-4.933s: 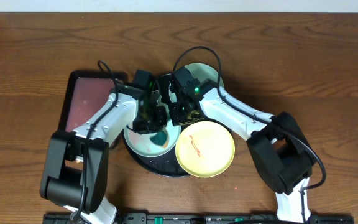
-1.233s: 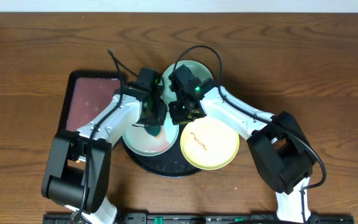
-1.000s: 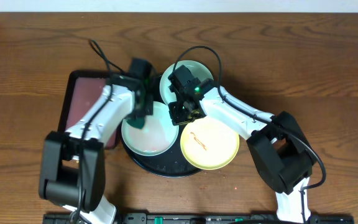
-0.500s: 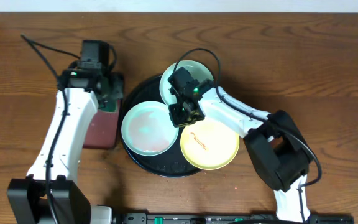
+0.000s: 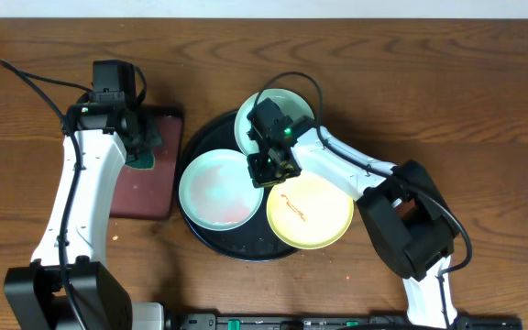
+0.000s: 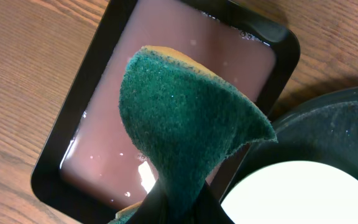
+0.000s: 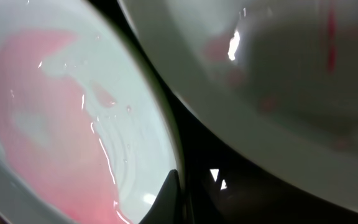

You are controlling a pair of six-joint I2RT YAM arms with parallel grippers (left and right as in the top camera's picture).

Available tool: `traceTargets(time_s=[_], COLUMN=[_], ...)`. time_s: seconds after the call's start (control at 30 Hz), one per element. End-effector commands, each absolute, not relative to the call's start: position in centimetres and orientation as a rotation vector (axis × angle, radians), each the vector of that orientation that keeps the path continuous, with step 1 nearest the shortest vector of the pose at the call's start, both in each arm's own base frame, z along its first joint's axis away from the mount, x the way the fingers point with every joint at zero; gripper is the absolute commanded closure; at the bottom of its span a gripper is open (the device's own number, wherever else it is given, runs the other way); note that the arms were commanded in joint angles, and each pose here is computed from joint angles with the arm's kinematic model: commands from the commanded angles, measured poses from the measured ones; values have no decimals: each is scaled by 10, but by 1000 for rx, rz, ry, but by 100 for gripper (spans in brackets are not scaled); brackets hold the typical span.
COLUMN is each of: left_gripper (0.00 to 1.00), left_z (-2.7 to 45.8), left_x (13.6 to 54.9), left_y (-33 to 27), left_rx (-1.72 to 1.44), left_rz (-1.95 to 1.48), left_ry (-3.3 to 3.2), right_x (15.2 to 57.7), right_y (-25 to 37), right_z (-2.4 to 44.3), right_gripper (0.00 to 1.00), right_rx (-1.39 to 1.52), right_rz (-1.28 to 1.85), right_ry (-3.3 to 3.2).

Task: Clean dirty plates on tray and stack at the side
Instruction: 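Return the sponge to the water tray with the left gripper, then lift the top green plate with the right gripper and place it on the table right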

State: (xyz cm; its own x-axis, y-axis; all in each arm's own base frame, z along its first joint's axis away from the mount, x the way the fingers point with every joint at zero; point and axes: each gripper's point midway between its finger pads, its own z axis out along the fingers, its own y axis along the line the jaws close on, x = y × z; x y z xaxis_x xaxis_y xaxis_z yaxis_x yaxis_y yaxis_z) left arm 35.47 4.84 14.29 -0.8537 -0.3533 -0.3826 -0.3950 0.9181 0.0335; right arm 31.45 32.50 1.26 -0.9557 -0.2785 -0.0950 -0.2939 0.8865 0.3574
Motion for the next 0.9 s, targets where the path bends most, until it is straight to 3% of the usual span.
traceTargets(time_s=[0.0,0.4,0.87], left_gripper=[93,93,92], left_z=[142,137,136], left_x=[353,350,350], left_y=[52,51,51], left_rx=[-577,-578,-579], left_rz=[170,174,174], left_ry=[2700,2715,2718], right_x=[323,354,330], right_y=[342,297,287], right_z=[50,142,242], right_gripper=[99,99,99], right_rx=[-591,-539,-504], right_rz=[580,-20,-418], right_ry=[2868,2495,2076])
